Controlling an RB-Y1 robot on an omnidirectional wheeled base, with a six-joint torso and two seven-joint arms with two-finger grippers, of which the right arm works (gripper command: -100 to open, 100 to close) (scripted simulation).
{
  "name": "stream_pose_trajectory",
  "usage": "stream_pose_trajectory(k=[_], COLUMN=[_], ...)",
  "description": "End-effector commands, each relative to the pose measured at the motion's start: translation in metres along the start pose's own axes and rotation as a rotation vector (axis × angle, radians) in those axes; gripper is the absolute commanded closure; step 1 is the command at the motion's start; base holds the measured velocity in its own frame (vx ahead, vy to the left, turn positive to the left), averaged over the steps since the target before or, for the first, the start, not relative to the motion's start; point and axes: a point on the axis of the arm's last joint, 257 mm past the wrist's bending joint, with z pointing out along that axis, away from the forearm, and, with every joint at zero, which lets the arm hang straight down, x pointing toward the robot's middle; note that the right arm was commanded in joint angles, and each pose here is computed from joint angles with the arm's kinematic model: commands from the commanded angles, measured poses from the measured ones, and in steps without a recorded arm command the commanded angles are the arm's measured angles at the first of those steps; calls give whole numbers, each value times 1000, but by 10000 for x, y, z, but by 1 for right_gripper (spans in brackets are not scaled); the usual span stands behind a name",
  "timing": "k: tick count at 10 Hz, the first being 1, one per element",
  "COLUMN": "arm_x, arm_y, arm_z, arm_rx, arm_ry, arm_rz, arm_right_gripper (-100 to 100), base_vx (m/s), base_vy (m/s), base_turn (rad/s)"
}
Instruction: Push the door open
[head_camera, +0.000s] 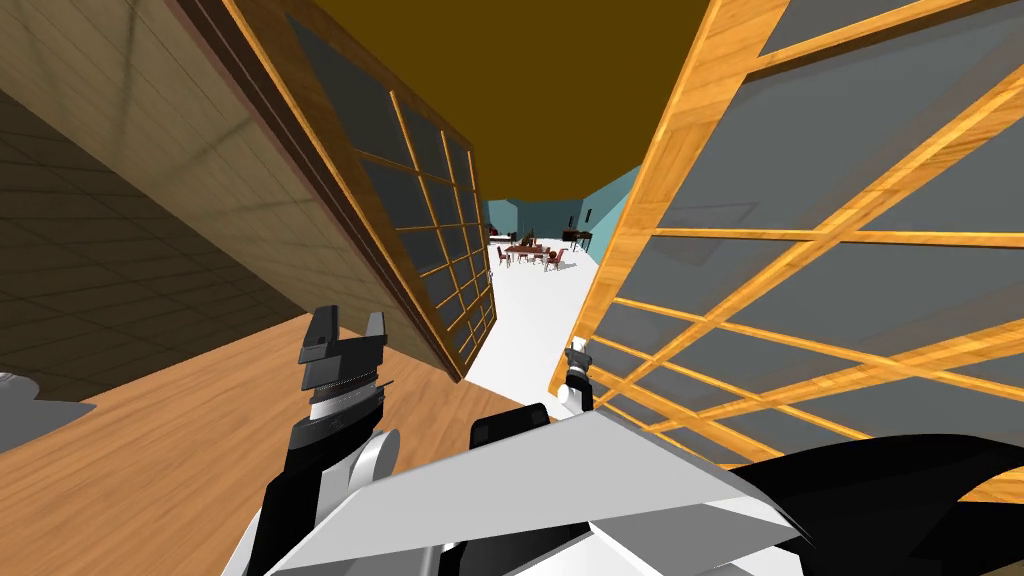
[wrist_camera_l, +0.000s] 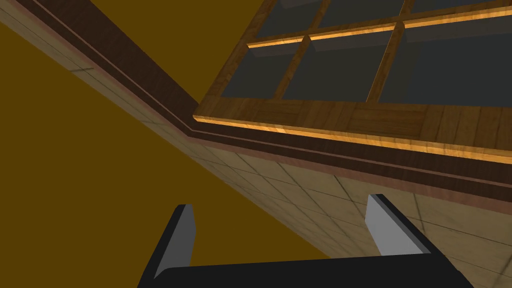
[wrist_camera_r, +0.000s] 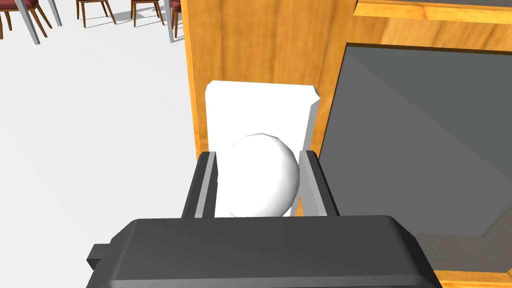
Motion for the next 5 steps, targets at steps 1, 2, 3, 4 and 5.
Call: stream_pose_trajectory(k=[1, 2, 3, 4, 5], arm_x=[41, 41, 44, 44, 45], arm_y=[169, 169, 314, 352, 428], arm_z=[80, 80, 111, 118, 130], arm_rx=[-35, -35, -66, -74, -91], arm_ry=[15, 15, 16, 16, 16], arm_rz=[-5, -5, -5, -5, -4], arm_right_gripper=[100, 100, 100, 100, 100], base_vx=[187, 153, 185, 192, 181], base_vy=[-55, -36, -60, -39, -40], base_turn=[-29, -41, -47, -62, -57])
